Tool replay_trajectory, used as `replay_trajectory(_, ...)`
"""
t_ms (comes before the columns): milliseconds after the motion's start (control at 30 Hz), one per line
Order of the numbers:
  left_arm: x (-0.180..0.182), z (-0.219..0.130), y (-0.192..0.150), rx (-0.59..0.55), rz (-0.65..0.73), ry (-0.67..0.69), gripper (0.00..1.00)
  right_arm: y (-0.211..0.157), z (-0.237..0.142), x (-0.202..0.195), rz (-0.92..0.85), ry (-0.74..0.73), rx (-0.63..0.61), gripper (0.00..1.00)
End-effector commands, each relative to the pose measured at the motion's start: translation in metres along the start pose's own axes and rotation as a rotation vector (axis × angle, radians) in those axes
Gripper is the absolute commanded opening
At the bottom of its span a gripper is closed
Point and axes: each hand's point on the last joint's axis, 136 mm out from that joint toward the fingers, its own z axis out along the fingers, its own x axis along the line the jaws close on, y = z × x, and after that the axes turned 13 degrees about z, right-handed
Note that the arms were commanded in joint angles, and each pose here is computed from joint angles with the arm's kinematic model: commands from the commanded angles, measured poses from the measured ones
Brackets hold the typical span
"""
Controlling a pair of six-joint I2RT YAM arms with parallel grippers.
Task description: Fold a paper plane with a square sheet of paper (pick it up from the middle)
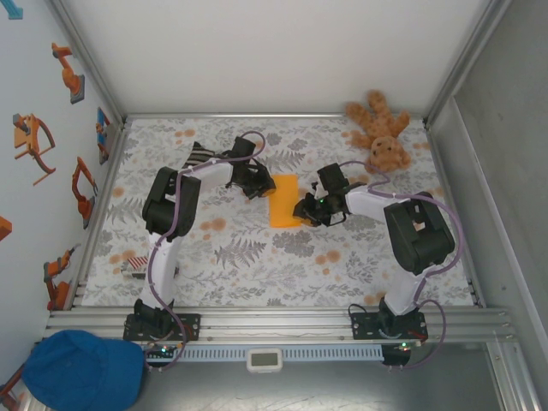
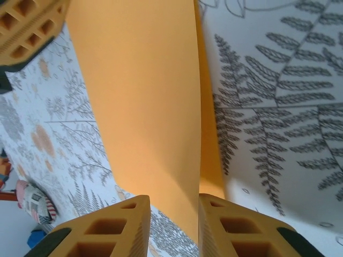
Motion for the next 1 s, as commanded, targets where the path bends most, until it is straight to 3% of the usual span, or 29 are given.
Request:
replay_trajectory(0, 0.062, 0.025, -0.033, 0.103, -0.101, 0.178, 0.1, -0.002, -0.002, 0.008, 0.034, 0.055, -0.009, 0.27)
replay_trajectory(200, 0.06, 0.023, -0.033, 0.104, -0.094, 0.173, 0.1, 0.005, 0.001, 0.001, 0.083, 0.045, -0.058, 0.19)
replay_trajectory(400, 0.058, 0.022, -0.033, 0.102, -0.087, 0.164, 0.1, 0.008, 0.0, -0.001, 0.086, 0.038, -0.07, 0.04)
replay_trajectory(567, 0.052, 0.02, -0.032, 0.101, -0.079, 0.143, 0.1, 0.007, -0.004, -0.001, 0.08, 0.029, -0.08, 0.0)
replay_trajectory(700, 0.02, 0.006, -0.023, 0.063, -0.008, 0.023, 0.13, 0.003, -0.013, -0.003, 0.056, 0.003, -0.084, 0.0)
replay_trajectory(833, -0.035, -0.031, -0.002, -0.024, 0.131, -0.133, 0.28, -0.002, -0.016, -0.004, 0.051, -0.011, -0.069, 0.0)
replay_trajectory(967, -0.051, -0.046, -0.006, -0.043, 0.173, -0.164, 0.32, -0.004, -0.015, -0.005, 0.056, -0.009, -0.061, 0.0)
